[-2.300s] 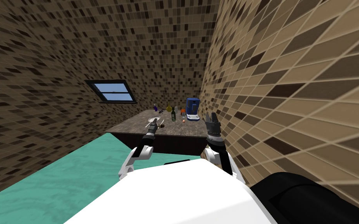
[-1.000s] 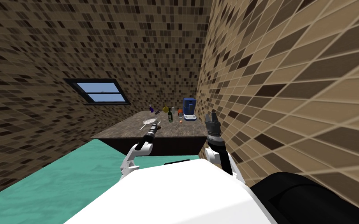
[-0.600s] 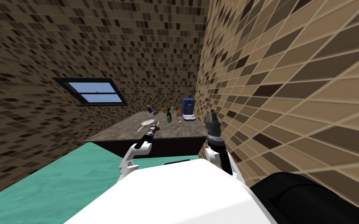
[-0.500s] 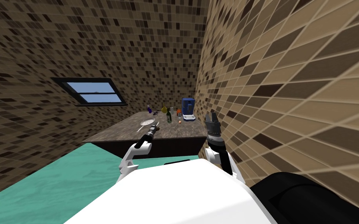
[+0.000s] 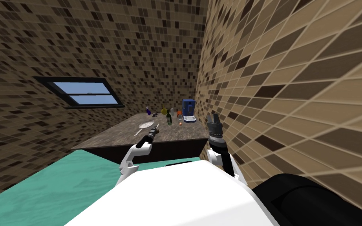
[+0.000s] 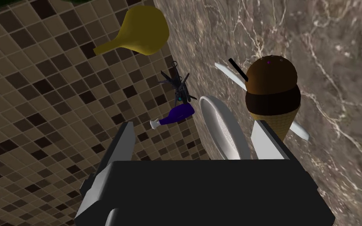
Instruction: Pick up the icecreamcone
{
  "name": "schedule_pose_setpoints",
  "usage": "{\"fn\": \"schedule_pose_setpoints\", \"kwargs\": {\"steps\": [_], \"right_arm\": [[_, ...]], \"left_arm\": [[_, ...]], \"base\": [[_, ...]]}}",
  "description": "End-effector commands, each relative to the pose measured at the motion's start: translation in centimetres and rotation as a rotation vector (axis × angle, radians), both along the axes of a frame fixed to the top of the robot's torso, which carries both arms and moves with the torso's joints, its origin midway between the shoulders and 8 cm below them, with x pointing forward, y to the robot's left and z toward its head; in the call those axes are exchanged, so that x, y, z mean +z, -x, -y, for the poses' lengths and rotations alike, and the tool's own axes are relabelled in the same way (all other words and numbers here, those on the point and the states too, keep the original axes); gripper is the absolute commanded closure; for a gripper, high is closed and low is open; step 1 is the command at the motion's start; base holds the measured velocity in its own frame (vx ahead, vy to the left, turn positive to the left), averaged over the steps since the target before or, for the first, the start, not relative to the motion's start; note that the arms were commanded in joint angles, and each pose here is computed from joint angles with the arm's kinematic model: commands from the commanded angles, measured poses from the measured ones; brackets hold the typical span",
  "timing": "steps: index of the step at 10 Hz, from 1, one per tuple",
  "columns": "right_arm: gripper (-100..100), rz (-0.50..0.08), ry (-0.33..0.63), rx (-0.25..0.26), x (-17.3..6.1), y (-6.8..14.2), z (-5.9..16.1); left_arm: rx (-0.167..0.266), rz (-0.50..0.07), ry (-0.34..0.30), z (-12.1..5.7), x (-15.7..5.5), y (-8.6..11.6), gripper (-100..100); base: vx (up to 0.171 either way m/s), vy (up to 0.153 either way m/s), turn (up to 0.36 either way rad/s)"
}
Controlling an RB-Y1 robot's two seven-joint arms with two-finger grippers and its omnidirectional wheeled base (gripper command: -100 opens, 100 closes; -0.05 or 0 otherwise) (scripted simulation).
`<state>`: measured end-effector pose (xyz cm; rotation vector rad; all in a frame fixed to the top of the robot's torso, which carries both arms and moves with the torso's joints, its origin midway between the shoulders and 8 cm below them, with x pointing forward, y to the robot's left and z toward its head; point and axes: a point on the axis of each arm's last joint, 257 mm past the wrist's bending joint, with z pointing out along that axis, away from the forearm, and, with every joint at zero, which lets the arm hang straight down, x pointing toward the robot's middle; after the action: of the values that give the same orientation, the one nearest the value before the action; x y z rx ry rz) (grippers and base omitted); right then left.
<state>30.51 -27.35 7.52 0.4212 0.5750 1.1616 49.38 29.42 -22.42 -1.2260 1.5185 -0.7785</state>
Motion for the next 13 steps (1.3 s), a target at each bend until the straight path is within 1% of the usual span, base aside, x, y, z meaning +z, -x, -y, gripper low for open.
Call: {"fn": "schedule_pose_setpoints", "kwargs": {"steps": [1,2,4,7,8,9,10,11,13], "right_arm": [[0,0.000,0.000,0.000,0.0,0.0,0.0],[0,0.000,0.000,0.000,0.0,0.0,0.0],[0,0.000,0.000,0.000,0.0,0.0,0.0],[0,0.000,0.000,0.000,0.0,0.0,0.0],[0,0.000,0.000,0.000,0.0,0.0,0.0],[0,0.000,0.000,0.000,0.0,0.0,0.0],[0,0.000,0.000,0.000,0.0,0.0,0.0],[0,0.000,0.000,0.000,0.0,0.0,0.0],[0,0.000,0.000,0.000,0.0,0.0,0.0]], "left_arm": [[0.031,-0.058,-0.006,-1.6,-1.6,0.6,-100],[0.052,-0.098,-0.008,-2.4,-2.6,1.1,-100],[0.087,-0.159,-0.011,-3.9,-4.2,2.0,-100],[0.128,-0.235,-0.008,-5.4,-6.4,3.4,-100],[0.145,-0.273,-0.004,-6.0,-7.7,4.2,-100],[0.135,-0.249,-0.006,-5.7,-6.8,3.6,-100],[0.137,-0.255,-0.006,-5.7,-7.0,3.7,0],[0.144,-0.254,-0.005,-6.3,-7.2,3.2,-100],[0.154,-0.254,-0.004,-7.1,-7.5,2.6,-100]], "base": [[0.054,0.009,-0.088],[0.063,0.031,-0.078],[0.067,0.029,-0.062],[0.050,0.016,-0.048],[0.056,0.010,-0.050],[0.027,0.006,-0.007],[0.000,0.000,0.000],[-0.005,-0.002,-0.055],[-0.016,-0.003,-0.056]]}}
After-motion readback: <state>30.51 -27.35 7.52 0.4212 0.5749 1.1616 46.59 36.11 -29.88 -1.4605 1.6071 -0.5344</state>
